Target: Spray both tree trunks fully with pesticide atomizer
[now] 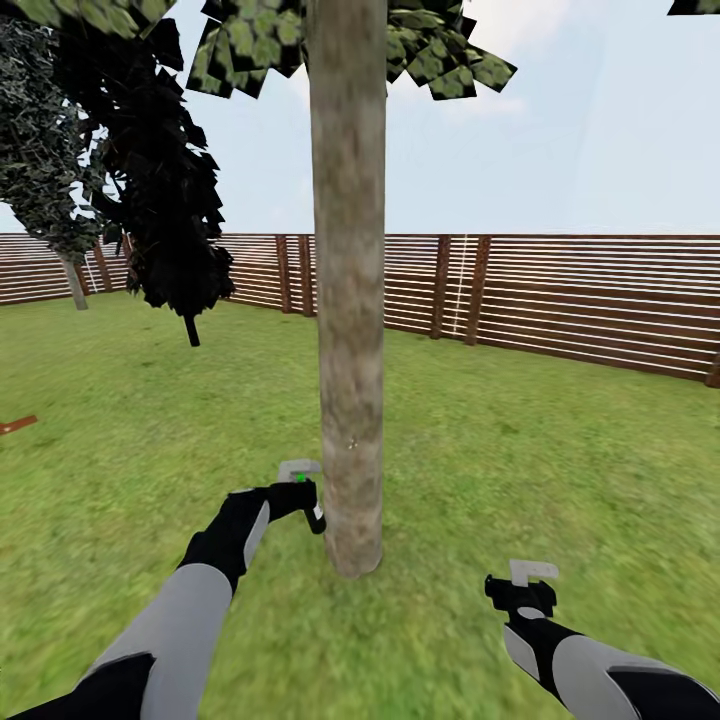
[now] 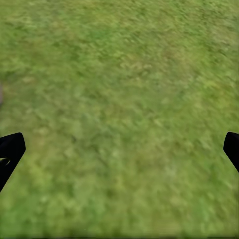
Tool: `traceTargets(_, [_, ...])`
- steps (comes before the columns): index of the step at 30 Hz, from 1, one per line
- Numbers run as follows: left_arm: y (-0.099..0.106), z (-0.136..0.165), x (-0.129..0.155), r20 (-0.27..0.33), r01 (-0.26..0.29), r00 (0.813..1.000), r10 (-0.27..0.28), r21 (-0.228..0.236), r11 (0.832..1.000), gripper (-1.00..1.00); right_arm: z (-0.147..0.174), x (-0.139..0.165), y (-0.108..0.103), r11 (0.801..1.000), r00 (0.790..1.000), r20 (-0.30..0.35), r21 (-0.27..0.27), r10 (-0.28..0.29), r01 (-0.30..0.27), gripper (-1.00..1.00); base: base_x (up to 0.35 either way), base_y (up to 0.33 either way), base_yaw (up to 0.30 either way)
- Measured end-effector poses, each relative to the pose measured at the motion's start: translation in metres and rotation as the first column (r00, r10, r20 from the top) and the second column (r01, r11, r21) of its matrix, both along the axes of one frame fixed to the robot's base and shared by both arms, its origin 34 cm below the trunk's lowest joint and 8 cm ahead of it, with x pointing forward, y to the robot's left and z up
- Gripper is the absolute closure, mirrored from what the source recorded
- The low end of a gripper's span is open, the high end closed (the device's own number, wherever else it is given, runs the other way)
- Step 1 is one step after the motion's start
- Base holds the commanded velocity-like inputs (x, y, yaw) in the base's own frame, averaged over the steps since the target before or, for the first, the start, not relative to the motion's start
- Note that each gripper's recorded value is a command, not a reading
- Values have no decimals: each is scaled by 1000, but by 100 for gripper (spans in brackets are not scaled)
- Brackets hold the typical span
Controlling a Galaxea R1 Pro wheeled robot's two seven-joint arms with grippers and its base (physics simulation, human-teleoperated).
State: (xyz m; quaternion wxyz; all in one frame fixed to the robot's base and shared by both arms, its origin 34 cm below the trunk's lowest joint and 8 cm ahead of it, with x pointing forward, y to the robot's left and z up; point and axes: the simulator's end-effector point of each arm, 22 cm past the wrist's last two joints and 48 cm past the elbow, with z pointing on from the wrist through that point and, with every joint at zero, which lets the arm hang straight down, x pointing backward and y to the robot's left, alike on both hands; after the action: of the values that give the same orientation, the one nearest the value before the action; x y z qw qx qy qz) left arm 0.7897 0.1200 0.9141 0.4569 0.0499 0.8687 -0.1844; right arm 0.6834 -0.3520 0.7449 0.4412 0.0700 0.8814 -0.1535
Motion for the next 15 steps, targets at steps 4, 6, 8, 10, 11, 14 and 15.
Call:
traceTargets(4, [31, 72, 13, 31, -55, 998, 55, 19, 998, 100, 0, -1, 0, 1000, 1000, 0, 0, 0, 0, -100, -11, 1, 0])
traceTargets(6, [36, 99, 9, 17, -61, 998, 61, 32, 998, 100, -1, -1, 0, 1000, 1000, -1, 0, 0, 0, -100, -3, 0, 0])
traceTargets(8, [26, 137, 10, 37, -33, 999, 31, 66, 997, 100, -1, -1, 0, 1000, 1000, -1, 0, 0, 0, -100, -1, 0, 0])
traceTargets(10, [9, 206, 20, 92, 5, 996, -12, 67, 998, 100, 0, -1, 0, 1000, 1000, -1, 0, 0, 0, -100, 0, 0, 0])
traceTargets(11, [4, 222, 22, 107, 16, 994, -22, 57, 998, 100, -1, -1, 0, 1000, 1000, -1, 0, 0, 0, -100, 0, 0, 0])
traceTargets(14, [-7, 253, 24, 138, 44, 989, -47, 24, 999, 100, -1, -1, 1, 1000, 1000, -1, 1, 1, -1, -100, 0, 0, 0])
traceTargets(15, [-9, 265, 25, 151, 51, 987, -54, 18, 999, 100, -1, -1, 1, 1000, 1000, -1, 1, 1, -1, -100, 0, 0, 0])
